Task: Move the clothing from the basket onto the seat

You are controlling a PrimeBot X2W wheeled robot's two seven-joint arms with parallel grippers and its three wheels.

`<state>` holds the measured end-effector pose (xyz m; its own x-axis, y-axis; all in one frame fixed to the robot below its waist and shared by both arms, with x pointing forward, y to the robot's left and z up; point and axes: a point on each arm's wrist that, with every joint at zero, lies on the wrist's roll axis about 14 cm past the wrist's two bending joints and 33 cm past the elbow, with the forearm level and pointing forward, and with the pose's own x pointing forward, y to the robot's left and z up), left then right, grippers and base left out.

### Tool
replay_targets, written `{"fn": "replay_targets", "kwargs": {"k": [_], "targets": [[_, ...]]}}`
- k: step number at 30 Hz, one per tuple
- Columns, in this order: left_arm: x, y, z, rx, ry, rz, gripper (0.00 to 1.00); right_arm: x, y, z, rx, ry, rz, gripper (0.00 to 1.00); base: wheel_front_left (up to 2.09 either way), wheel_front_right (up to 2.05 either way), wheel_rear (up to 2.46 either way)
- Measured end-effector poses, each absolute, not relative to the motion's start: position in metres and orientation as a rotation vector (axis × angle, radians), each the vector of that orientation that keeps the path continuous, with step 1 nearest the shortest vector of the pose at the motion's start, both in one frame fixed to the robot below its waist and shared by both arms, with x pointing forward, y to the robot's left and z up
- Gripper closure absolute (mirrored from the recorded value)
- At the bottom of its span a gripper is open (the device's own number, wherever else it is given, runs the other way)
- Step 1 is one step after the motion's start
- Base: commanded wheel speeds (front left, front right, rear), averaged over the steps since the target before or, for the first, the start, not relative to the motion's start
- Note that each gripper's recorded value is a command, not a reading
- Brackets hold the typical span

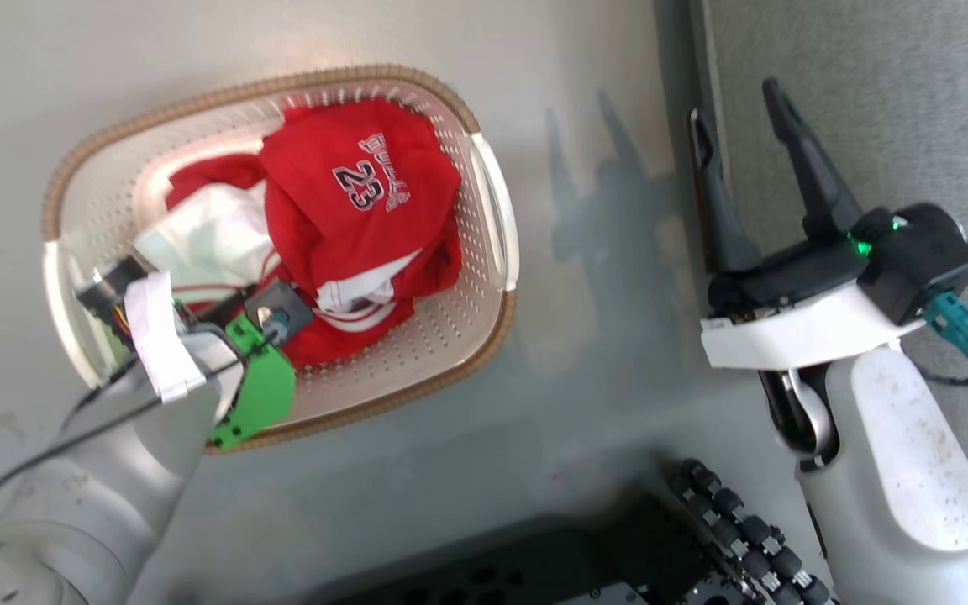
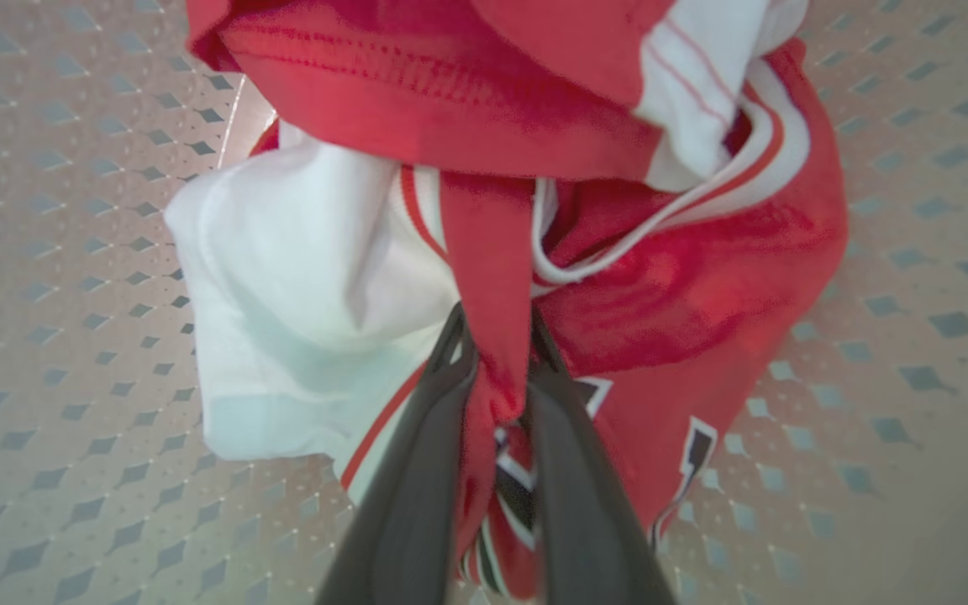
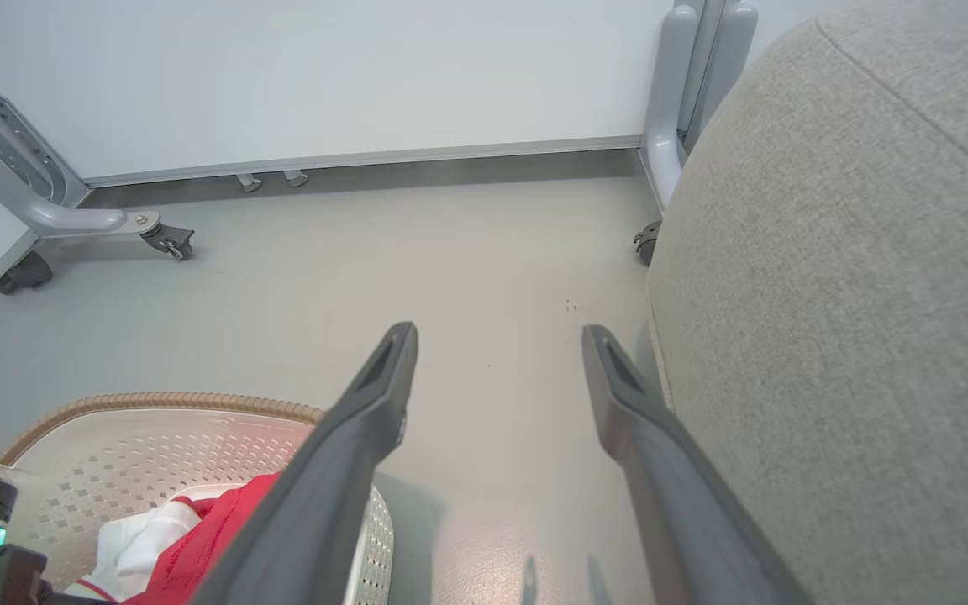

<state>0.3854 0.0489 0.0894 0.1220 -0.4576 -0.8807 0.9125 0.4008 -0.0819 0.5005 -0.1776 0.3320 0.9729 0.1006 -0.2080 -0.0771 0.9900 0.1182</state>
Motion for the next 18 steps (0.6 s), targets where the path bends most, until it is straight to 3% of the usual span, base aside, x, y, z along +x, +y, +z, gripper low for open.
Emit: {"fn": "replay_targets", "kwargs": {"k": [18], "targets": [[0.393,0.013,0.244,0.328,0.728,-0.891,1.00,0.435,-0.167,0.428,0.115,0.102,0.097,0.00,0.00,0.00,0.00]]}}
